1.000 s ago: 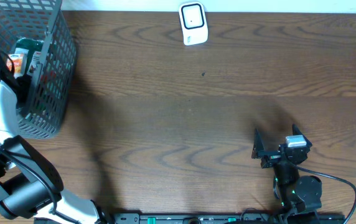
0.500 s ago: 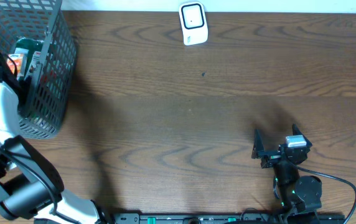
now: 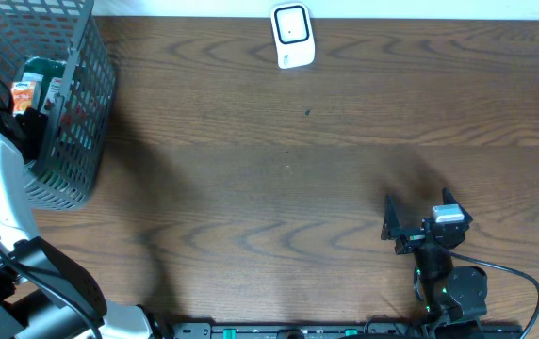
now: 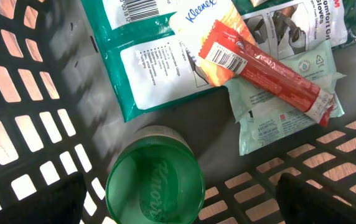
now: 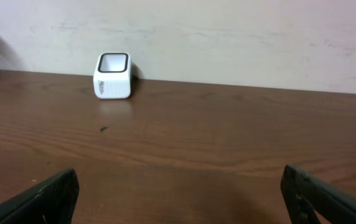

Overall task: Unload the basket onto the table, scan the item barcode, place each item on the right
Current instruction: 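Grasp the green-capped jar with the left gripper and lift it out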

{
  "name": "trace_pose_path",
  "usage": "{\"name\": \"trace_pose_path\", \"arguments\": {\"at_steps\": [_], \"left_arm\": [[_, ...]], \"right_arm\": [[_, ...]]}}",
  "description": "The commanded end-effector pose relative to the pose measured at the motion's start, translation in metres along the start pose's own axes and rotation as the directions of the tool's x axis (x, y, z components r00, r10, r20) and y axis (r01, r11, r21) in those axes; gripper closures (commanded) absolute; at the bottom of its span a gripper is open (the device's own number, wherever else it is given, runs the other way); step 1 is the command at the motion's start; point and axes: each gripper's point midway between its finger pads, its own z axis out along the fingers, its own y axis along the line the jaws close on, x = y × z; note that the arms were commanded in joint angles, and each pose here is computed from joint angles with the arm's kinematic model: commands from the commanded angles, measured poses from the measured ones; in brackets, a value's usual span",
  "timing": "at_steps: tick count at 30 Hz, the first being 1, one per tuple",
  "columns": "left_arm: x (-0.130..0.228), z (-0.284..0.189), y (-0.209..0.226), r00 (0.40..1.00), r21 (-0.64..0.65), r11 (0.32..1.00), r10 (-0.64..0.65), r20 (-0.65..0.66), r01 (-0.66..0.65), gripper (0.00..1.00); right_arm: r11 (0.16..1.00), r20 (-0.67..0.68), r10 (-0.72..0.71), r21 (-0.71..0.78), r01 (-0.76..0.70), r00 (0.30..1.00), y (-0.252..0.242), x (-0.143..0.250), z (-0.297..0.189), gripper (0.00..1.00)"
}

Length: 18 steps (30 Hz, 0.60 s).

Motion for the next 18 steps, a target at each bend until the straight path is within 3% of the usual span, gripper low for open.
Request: {"name": "trace_pose_path", "arguments": {"at_steps": [1, 12, 18], "left_arm": [[0.01, 0.014, 0.007, 0.999, -0.039, 0.999, -0.009, -0.044, 0.007, 0.02], [0.044, 0.055, 0.023, 0.978, -0.136, 0.99, -0.005, -0.207, -0.023, 0.02], [0.045, 0.055, 0.024, 0.977, -0.137, 0.99, -0.006, -0.212, -0.024, 0.23]], "right_arm": [[1.0, -0.001, 0.017, 0.013, -0.017, 1.0, -0.003, 0.0, 0.0, 0.01], [1.0, 0.0, 0.017, 0.014, -0.017, 1.0, -0.003, 0.0, 0.0, 0.01], [1.0, -0.001, 0.017, 0.014, -0.017, 1.0, -0.003, 0.0, 0.0, 0.01]]}}
